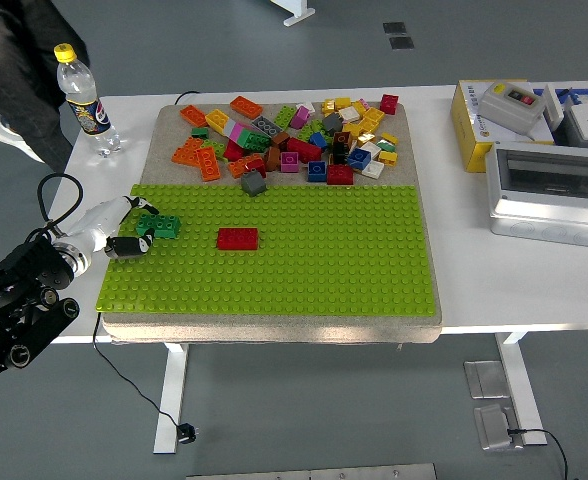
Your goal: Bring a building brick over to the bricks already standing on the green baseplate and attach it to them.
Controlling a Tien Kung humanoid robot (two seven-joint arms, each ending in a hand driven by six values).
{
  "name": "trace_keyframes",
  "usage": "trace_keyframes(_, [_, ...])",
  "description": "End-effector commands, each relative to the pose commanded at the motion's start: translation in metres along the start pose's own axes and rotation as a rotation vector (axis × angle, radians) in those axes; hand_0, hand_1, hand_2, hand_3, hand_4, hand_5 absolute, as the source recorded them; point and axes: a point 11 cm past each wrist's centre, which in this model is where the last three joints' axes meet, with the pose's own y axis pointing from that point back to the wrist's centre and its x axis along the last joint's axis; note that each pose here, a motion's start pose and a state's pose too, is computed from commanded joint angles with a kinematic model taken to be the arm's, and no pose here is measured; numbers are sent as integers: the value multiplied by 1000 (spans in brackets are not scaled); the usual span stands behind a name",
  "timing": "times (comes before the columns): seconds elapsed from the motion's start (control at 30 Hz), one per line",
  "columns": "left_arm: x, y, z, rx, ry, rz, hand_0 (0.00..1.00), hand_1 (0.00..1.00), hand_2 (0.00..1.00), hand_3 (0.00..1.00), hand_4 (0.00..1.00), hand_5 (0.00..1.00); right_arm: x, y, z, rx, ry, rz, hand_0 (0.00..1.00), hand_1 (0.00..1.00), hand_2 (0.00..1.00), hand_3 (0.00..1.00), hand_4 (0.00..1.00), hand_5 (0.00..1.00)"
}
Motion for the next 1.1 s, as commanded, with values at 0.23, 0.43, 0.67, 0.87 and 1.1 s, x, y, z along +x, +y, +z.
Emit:
trace_keyframes(0.23, [-1, 0, 1, 0, -2, -6, 996, 937, 927, 610, 420, 149, 0, 0, 0, 0, -1, 0, 688, 652, 692, 669, 439, 778])
trace_keyframes(0.43, [-2, 0, 1, -1, -3, -11, 994, 937, 926, 706, 442, 142, 0, 0, 1, -2, 0, 0, 688, 652, 692, 669, 439, 778])
trace_keyframes(0.67, [-1, 1, 2, -6, -1, -7, 988, 937, 927, 801, 460, 138, 0, 0, 2, -6, -1, 0, 688, 652, 692, 669, 439, 778])
trace_keyframes(0.87, [-1, 1, 1, -9, 6, -7, 986, 939, 928, 838, 468, 137, 1, 0, 4, -9, 0, 0, 688, 652, 692, 668, 439, 778])
trace_keyframes(1.1, [-3, 1, 1, -11, 14, -15, 984, 941, 932, 874, 475, 134, 1, 0, 6, -12, -1, 1, 688, 652, 692, 668, 438, 778])
